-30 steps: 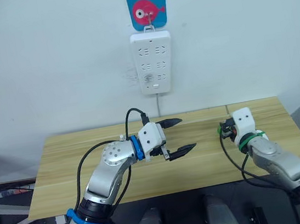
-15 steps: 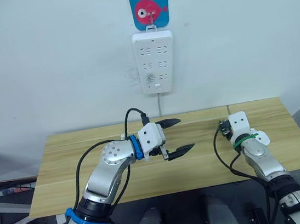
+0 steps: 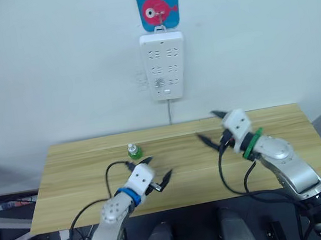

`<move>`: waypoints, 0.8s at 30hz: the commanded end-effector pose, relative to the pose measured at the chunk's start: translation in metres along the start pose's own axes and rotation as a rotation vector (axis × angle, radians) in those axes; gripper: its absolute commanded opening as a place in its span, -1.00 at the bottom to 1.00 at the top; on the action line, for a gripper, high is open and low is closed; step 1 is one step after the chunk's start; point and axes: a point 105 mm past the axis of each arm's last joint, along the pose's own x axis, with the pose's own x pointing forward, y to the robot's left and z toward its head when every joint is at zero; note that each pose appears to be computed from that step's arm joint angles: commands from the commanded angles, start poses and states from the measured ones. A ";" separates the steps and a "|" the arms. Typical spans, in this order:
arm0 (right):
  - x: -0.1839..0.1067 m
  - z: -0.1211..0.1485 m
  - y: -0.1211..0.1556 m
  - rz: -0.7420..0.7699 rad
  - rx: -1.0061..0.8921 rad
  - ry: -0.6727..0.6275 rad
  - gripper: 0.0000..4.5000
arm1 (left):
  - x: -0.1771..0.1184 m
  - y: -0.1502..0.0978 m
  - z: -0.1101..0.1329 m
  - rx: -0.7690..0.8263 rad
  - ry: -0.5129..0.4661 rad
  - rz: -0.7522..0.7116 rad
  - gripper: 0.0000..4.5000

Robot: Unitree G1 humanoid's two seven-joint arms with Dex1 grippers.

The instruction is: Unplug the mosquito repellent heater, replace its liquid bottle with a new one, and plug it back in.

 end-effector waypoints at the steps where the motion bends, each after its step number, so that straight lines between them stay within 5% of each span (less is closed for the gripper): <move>1: 0.005 0.019 0.013 0.129 -0.033 -0.007 0.99 | -0.011 0.033 -0.010 -0.025 -0.015 0.262 1.00; 12: 0.016 0.044 0.023 0.258 -0.041 -0.016 0.99 | 0.034 0.033 -0.030 -0.091 -0.073 0.292 1.00; 24: 0.015 0.049 0.016 0.248 -0.061 0.002 0.99 | 0.071 0.045 -0.019 -0.026 -0.084 0.304 1.00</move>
